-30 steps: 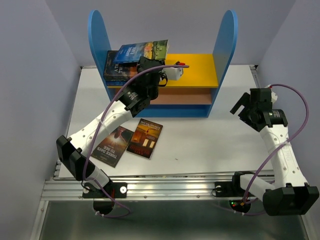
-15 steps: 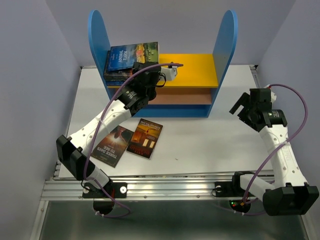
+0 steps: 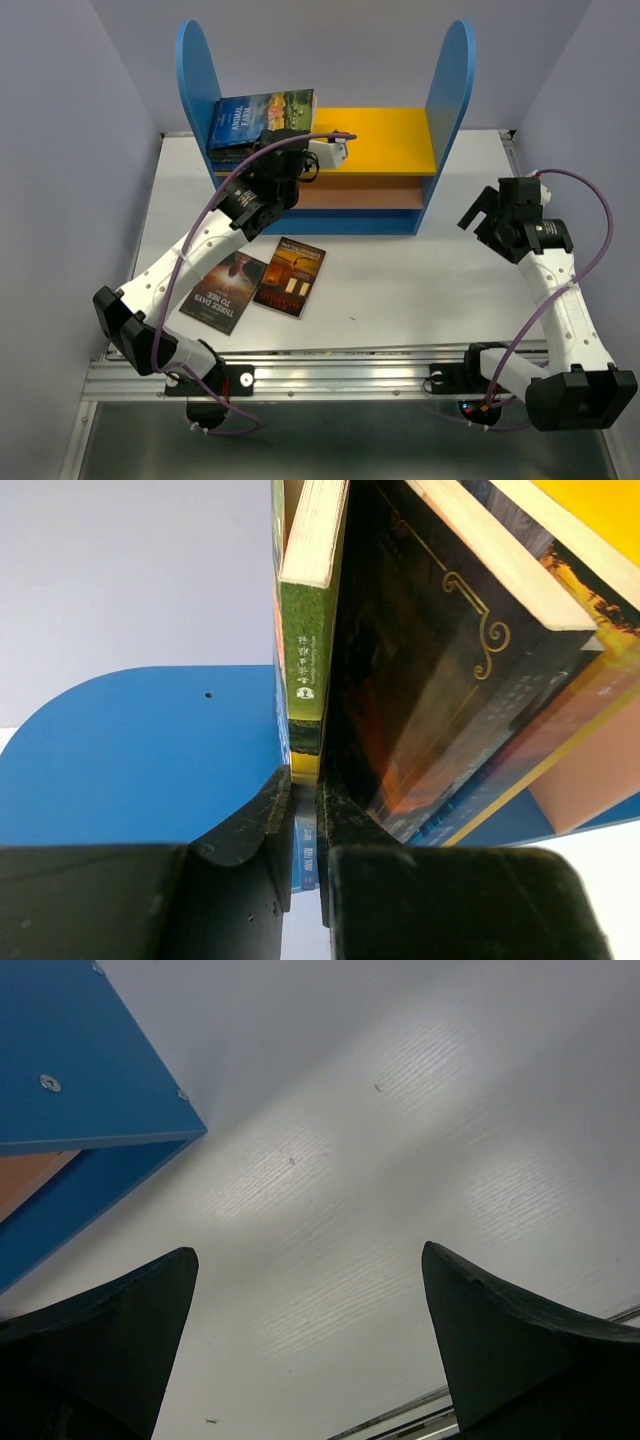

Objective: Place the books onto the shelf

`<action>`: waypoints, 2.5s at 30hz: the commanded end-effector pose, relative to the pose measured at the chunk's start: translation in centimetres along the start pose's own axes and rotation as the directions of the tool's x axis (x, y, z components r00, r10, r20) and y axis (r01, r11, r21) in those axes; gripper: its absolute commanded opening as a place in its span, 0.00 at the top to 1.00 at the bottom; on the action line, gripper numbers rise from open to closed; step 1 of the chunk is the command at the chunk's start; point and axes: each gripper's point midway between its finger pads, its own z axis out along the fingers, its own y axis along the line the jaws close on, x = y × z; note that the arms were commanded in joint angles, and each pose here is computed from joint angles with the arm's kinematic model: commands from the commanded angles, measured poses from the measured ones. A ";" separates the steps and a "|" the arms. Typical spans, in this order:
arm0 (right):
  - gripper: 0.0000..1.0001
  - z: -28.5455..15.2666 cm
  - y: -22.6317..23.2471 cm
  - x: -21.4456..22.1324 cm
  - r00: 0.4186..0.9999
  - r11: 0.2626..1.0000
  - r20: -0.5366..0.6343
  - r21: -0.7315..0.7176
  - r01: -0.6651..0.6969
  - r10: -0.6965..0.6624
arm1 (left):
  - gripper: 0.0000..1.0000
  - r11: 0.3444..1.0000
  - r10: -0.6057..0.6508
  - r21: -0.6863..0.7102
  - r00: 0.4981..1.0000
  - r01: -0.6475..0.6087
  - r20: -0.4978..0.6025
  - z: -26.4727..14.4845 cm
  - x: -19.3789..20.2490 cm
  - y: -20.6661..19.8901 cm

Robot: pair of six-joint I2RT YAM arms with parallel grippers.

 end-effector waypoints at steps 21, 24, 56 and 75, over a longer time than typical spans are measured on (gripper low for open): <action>0.00 -0.5 0.8 -0.4 1.000 0.998 0.018 -0.059 0.007 -0.005 | 0.38 0.999 -0.035 -0.027 0.999 0.035 -0.016 -1.8 1.5 1.8; 0.00 -0.5 0.9 -0.3 1.000 0.998 0.013 -0.066 0.010 -0.009 | 0.20 0.999 -0.039 -0.018 0.999 0.039 0.003 -2.2 1.4 2.1; 0.00 -11.2 12.4 6.0 0.913 0.565 0.068 -0.766 0.306 -0.403 | 0.01 0.245 -0.950 0.431 0.126 0.869 0.287 -9.8 -10.4 10.5; 0.00 -11.6 30.7 -0.5 0.786 0.546 0.455 -0.565 0.619 -0.419 | 0.01 -0.224 -0.973 0.114 -0.229 0.968 0.032 -10.1 1.2 -0.4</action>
